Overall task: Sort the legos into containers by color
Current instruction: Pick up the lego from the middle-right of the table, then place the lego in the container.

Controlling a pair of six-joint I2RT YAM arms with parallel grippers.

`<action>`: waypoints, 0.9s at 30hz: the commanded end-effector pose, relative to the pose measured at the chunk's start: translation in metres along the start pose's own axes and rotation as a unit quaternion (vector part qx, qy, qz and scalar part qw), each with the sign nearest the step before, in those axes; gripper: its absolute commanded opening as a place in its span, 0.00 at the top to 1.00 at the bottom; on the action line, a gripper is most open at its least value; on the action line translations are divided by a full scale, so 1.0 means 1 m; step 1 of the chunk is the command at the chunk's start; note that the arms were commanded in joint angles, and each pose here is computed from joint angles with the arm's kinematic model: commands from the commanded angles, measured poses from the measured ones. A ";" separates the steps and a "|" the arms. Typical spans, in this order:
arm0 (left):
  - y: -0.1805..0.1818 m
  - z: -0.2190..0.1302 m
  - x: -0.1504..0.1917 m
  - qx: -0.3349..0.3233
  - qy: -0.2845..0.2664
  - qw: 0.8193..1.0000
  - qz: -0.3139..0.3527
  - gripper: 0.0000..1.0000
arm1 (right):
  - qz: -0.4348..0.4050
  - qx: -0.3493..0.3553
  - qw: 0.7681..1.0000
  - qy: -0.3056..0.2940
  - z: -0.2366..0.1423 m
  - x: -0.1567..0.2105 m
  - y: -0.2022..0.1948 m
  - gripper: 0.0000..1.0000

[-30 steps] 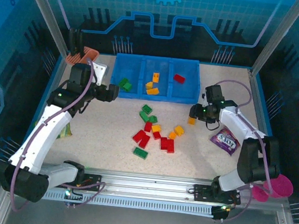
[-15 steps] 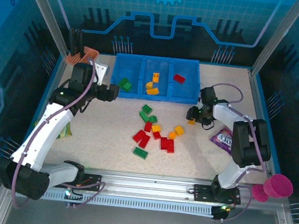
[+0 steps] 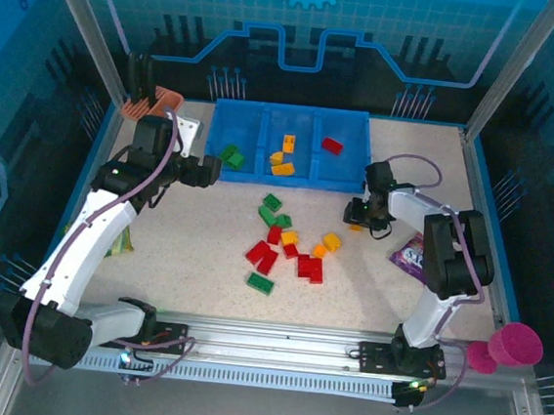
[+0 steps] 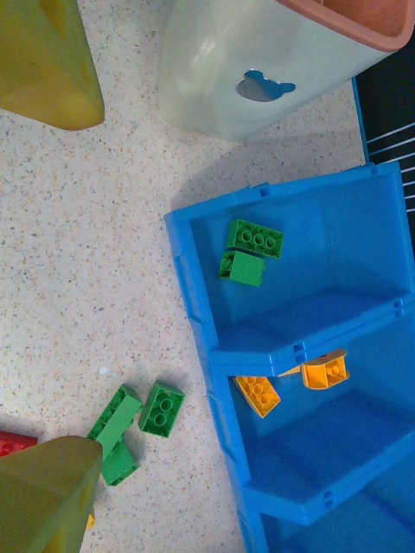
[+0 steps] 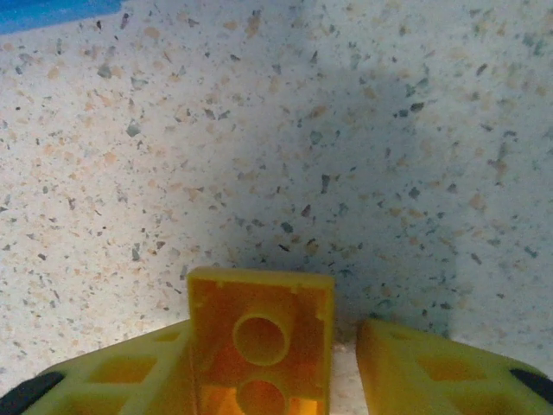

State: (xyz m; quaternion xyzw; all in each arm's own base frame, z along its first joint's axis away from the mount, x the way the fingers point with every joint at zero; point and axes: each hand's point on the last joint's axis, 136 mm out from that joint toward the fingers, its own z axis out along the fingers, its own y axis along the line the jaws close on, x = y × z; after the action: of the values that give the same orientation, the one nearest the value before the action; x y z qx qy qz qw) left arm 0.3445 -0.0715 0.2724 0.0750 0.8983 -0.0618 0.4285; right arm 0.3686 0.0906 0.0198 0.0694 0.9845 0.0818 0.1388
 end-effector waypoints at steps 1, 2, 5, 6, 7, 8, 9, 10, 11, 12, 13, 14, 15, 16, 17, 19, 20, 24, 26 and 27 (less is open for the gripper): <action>0.004 -0.008 -0.009 -0.007 -0.011 1.000 0.000 0.07 | -0.026 0.017 0.999 0.016 0.006 0.005 0.002 0.55; 0.004 -0.009 -0.009 -0.007 -0.012 1.000 0.000 0.07 | -0.030 0.025 0.999 0.018 0.007 0.006 0.001 0.57; 0.004 -0.011 -0.008 -0.008 -0.015 1.000 0.000 0.07 | -0.050 0.045 0.997 0.030 0.009 0.009 -0.001 0.66; 0.004 -0.011 -0.008 -0.007 -0.016 1.000 0.001 0.07 | -0.060 0.043 0.997 0.031 0.008 0.009 0.002 0.67; 0.004 -0.011 -0.007 -0.008 -0.016 1.000 0.001 0.07 | -0.071 0.041 0.996 0.032 0.005 0.009 0.005 0.70; 0.005 -0.011 -0.007 -0.010 -0.016 1.000 0.001 0.07 | -0.080 0.038 0.996 0.030 0.001 0.007 0.008 0.72; 0.005 -0.011 -0.007 -0.009 -0.017 1.000 0.001 0.07 | -0.092 0.033 0.995 0.025 -0.005 0.004 0.013 0.73; 0.005 -0.012 -0.008 -0.009 -0.019 1.000 0.002 0.07 | -0.107 0.028 0.994 0.019 -0.013 -0.001 0.020 0.74; 0.005 -0.012 -0.007 -0.009 -0.018 1.000 0.002 0.07 | -0.121 0.023 0.992 0.011 -0.021 -0.007 0.027 0.74; 0.005 -0.011 -0.007 -0.009 -0.017 1.000 0.002 0.07 | -0.138 0.017 0.990 0.001 -0.033 -0.015 0.038 0.74; 0.005 -0.011 -0.007 -0.010 -0.018 1.000 0.003 0.07 | -0.157 0.011 0.988 -0.008 -0.043 -0.022 0.048 0.74; 0.005 -0.012 -0.007 -0.011 -0.017 1.000 0.004 0.07 | -0.172 0.006 0.985 -0.021 -0.055 -0.031 0.058 0.74; 0.005 -0.012 -0.007 -0.011 -0.017 1.000 0.004 0.07 | -0.190 0.001 0.981 -0.035 -0.067 -0.040 0.070 0.74; 0.006 -0.013 -0.008 -0.012 -0.019 1.000 0.005 0.07 | -0.205 -0.004 0.978 -0.048 -0.078 -0.049 0.081 0.74; 0.006 -0.013 -0.008 -0.013 -0.020 1.000 0.005 0.06 | -0.218 -0.010 0.974 -0.065 -0.089 -0.057 0.091 0.73; 0.006 -0.014 -0.008 -0.015 -0.022 1.000 0.006 0.06 | -0.242 -0.035 0.964 -0.106 -0.110 -0.076 0.116 0.71; 0.007 -0.013 -0.008 -0.016 -0.021 1.000 0.006 0.06 | -0.251 -0.045 0.960 -0.120 -0.118 -0.083 0.126 0.70; 0.007 -0.014 -0.010 -0.016 -0.026 1.000 0.005 0.06 | -0.276 -0.070 0.947 -0.146 -0.129 -0.113 0.159 0.71; 0.007 -0.015 -0.012 -0.015 -0.027 0.999 0.005 0.06 | -0.287 -0.080 0.942 -0.156 -0.130 -0.124 0.172 0.70; 0.007 -0.015 -0.012 -0.017 -0.027 0.999 0.005 0.06 | -0.294 -0.085 0.939 -0.160 -0.129 -0.128 0.180 0.70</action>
State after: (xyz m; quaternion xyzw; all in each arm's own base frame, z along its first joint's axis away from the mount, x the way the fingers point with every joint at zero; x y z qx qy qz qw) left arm 0.3424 -0.0693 0.2776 0.0737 0.8951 -0.0572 0.4361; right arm 0.4724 0.2099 0.2262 -0.1844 0.9147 0.1021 0.3448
